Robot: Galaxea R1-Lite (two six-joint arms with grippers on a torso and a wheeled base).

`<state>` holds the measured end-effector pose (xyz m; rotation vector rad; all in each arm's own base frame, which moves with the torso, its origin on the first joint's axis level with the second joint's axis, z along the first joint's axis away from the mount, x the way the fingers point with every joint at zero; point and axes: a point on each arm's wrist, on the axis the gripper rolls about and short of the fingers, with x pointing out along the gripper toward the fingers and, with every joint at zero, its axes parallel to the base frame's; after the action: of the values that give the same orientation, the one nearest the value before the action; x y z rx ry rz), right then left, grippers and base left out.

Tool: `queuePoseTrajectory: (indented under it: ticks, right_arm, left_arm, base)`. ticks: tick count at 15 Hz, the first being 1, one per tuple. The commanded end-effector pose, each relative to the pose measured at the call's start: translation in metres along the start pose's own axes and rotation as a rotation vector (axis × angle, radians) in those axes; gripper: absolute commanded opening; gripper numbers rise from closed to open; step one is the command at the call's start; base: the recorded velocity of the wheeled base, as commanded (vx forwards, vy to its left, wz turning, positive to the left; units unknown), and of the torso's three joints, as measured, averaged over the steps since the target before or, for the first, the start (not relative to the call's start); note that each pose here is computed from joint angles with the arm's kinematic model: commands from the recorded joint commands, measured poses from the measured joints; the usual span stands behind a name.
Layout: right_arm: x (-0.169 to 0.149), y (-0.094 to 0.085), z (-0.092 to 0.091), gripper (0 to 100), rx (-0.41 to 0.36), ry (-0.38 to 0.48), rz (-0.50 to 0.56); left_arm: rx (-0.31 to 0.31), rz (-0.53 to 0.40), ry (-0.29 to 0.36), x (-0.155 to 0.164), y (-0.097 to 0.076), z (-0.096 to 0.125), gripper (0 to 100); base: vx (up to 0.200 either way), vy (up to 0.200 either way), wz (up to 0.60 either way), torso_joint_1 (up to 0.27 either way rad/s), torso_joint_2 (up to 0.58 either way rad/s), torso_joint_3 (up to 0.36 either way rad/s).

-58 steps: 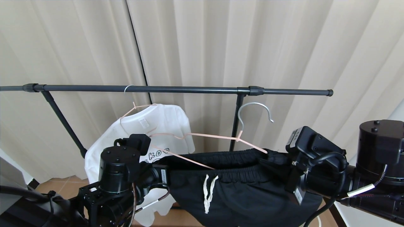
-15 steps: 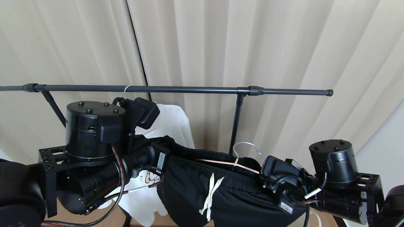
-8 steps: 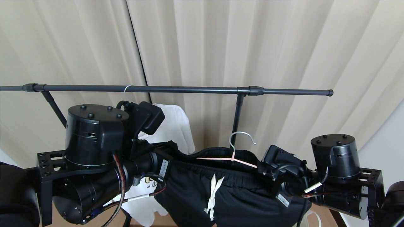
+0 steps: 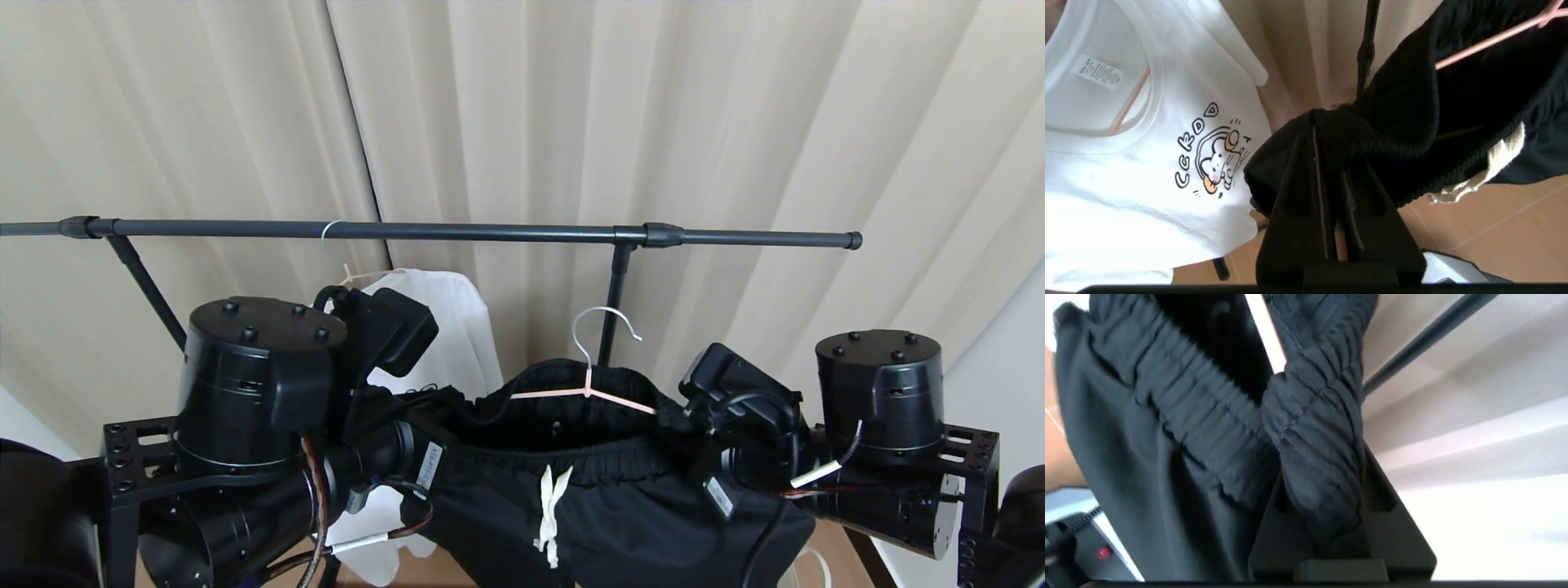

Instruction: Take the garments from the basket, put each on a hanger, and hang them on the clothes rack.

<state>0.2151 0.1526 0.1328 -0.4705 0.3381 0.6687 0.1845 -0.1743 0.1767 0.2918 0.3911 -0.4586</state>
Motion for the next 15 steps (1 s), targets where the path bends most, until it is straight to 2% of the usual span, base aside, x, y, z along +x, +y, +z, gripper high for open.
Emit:
queuePoseTrajectory:
  ticks: [1, 6, 10, 11, 12, 15]
  right_arm:
    - [-0.001, 0.001, 0.002, 0, 0.005, -0.017, 0.001]
    - [-0.001, 0.005, 0.009, 0, 0.041, -0.042, 0.015]
    - [0.002, 0.005, 0.012, 0, 0.068, -0.082, 0.008]
    - [0.002, 0.005, 0.012, 0, 0.068, -0.080, 0.008]
    - [0.002, 0.009, 0.014, 0, 0.067, -0.088, 0.022]
    - [0.006, 0.010, 0.012, 0, 0.080, -0.078, 0.024]
  left_arm:
    - [-0.008, -0.004, 0.022, 0.002, -0.002, -0.006, 0]
    - [-0.098, -0.003, 0.024, 0.002, -0.002, -0.005, 0]
    - [-0.222, -0.001, 0.033, 0.007, -0.003, 0.004, 0]
    - [-0.228, -0.001, 0.034, 0.007, -0.004, 0.005, 0]
    - [-0.302, -0.011, 0.051, 0.007, -0.007, 0.015, 0]
    - [-0.408, -0.028, 0.083, 0.002, -0.013, 0.033, 0]
  base:
    - [0.000, 0.000, 0.00, 0.000, 0.00, 0.000]
    - [0.000, 0.000, 0.00, 0.000, 0.00, 0.000]
    - [0.000, 0.000, 0.00, 0.000, 0.00, 0.000]
    - [0.000, 0.000, 0.00, 0.000, 0.00, 0.000]
    - [0.000, 0.000, 0.00, 0.000, 0.00, 0.000]
    - [0.000, 0.000, 0.00, 0.000, 0.00, 0.000]
